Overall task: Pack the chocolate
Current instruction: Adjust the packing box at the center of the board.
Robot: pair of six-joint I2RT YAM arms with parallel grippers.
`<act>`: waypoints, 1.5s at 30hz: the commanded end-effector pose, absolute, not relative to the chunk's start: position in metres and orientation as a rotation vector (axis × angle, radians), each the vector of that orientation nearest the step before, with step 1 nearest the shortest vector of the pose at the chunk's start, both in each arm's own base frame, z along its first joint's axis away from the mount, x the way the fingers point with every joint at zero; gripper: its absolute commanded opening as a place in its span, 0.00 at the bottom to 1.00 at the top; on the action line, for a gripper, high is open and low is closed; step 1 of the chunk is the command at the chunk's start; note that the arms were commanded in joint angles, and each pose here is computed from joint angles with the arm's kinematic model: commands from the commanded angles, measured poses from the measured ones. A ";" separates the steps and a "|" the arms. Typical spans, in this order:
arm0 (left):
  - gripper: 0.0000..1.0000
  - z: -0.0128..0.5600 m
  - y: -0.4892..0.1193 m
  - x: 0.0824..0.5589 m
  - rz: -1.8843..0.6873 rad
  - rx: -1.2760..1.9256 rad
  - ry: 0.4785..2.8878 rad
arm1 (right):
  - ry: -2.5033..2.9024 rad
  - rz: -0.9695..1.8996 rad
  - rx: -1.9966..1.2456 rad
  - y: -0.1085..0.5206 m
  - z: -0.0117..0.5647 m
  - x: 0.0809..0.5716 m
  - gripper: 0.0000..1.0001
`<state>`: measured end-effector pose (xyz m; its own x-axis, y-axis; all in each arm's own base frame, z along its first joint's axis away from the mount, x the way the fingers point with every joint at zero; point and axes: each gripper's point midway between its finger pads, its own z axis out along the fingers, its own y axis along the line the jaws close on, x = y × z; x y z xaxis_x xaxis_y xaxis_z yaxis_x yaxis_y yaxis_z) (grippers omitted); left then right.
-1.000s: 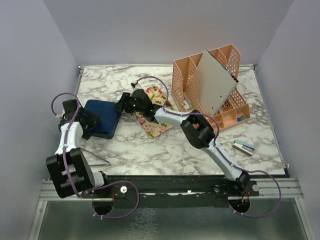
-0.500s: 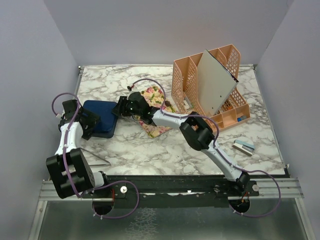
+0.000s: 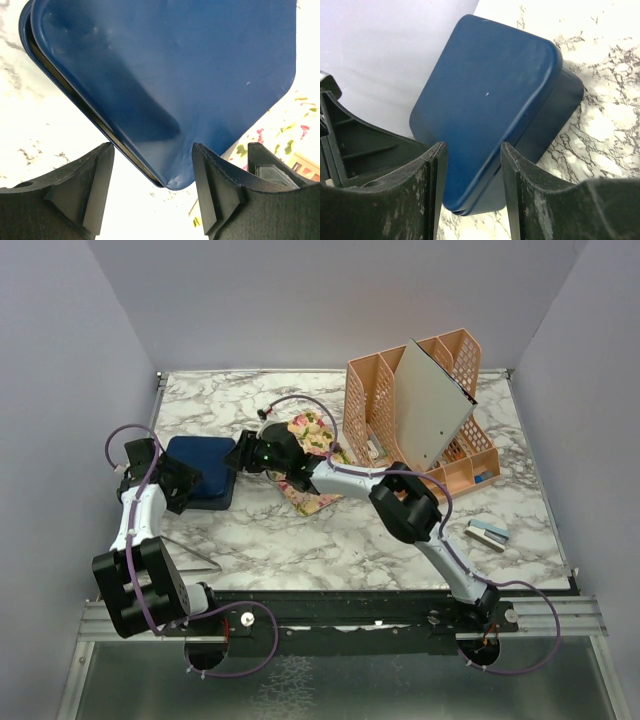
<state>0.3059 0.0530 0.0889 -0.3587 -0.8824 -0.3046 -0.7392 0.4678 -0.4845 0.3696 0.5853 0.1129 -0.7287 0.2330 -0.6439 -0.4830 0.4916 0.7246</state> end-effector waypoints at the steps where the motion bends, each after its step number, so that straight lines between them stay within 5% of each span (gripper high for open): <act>1: 0.68 0.109 0.036 0.323 -0.507 -1.295 2.118 | 1.958 1.244 -0.202 0.581 0.146 0.375 0.51; 8: 0.65 0.101 0.029 0.317 -0.509 -1.338 2.121 | 1.993 1.167 -0.165 0.567 0.137 0.383 0.51; 27: 0.27 0.108 0.056 0.279 -0.246 -1.646 1.984 | 1.975 0.998 -0.061 0.532 0.132 0.398 0.54; 29: 0.32 0.112 0.056 0.280 -0.254 -1.641 1.975 | 1.967 1.003 -0.060 0.530 0.134 0.397 0.54; 34: 0.65 0.124 0.059 0.293 -0.257 -1.542 2.007 | 1.956 1.022 -0.079 0.530 0.139 0.394 0.55; 45: 0.69 0.168 0.094 0.321 -0.016 -0.988 2.116 | 1.904 1.043 -0.260 0.527 0.154 0.377 0.61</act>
